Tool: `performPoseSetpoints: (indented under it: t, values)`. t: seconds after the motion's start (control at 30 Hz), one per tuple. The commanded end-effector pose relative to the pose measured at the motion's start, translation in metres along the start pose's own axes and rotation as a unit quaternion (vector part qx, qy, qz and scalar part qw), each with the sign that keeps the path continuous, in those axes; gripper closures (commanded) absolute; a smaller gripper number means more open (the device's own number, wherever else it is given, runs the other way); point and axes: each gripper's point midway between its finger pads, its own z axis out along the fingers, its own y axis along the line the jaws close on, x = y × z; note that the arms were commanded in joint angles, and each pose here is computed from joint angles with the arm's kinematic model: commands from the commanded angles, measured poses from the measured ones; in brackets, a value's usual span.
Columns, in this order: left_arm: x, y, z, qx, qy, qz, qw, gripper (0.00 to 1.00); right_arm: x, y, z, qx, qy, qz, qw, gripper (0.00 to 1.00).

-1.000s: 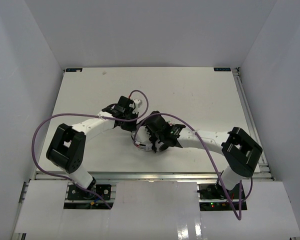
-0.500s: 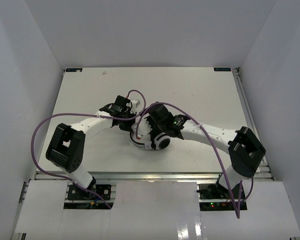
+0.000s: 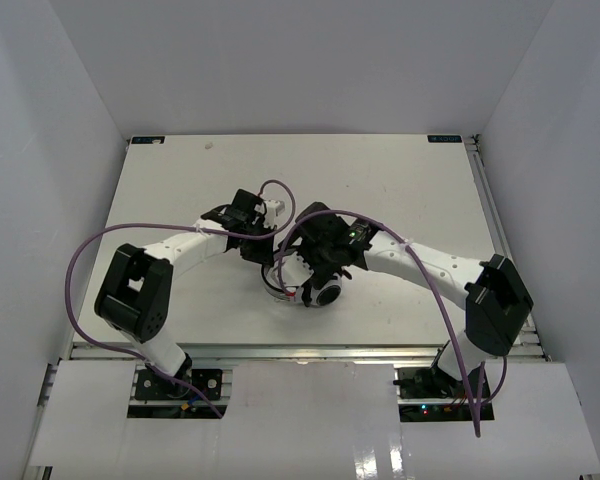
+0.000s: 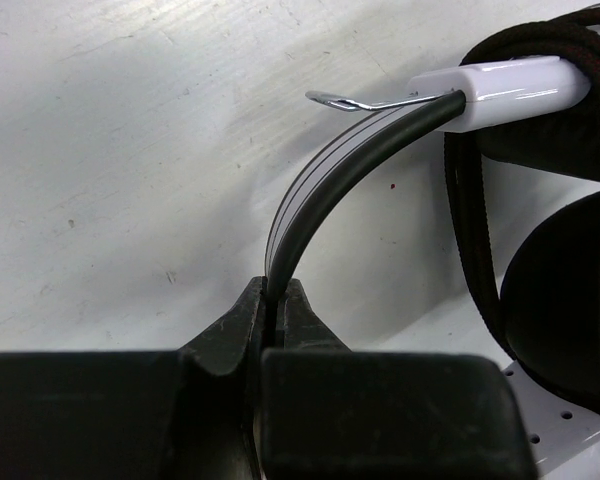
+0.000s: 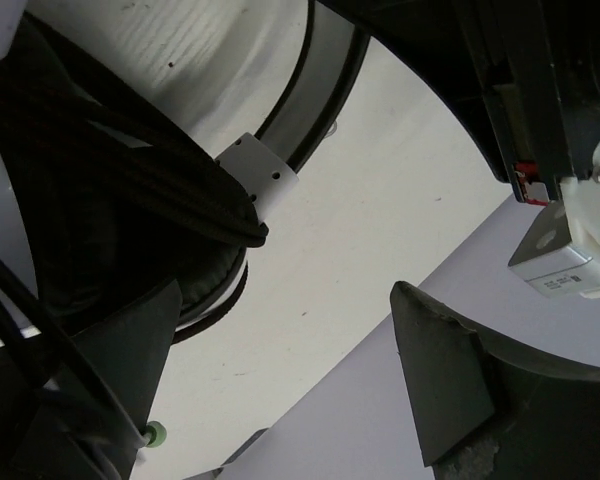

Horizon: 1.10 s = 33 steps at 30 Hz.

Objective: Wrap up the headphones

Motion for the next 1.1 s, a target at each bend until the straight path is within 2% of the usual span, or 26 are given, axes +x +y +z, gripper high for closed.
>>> performPoseSetpoints:
  t: [0.0,0.2,0.43,0.73,1.07]
  values:
    - [-0.024,-0.024,-0.014,0.054,-0.032,0.021,0.998,1.0,-0.005,0.015,-0.006,-0.037,-0.018,-0.036,0.998,0.03]
    - [-0.015,-0.028,-0.015,0.071,-0.019,0.031,0.997,1.0,-0.008,-0.007,-0.011,-0.016,-0.048,-0.019,0.999,0.05]
    - [-0.003,-0.03,-0.011,0.085,-0.003,0.027,0.996,1.0,0.013,-0.02,-0.008,-0.01,-0.046,0.013,0.999,0.04]
    - [-0.015,-0.037,-0.011,0.1,-0.011,0.028,0.995,1.0,-0.016,-0.002,-0.009,-0.067,-0.142,0.03,0.987,0.04]
    - [-0.012,-0.044,-0.011,0.123,-0.004,0.033,0.992,1.0,-0.027,0.001,-0.007,-0.09,-0.173,0.04,0.98,0.05]
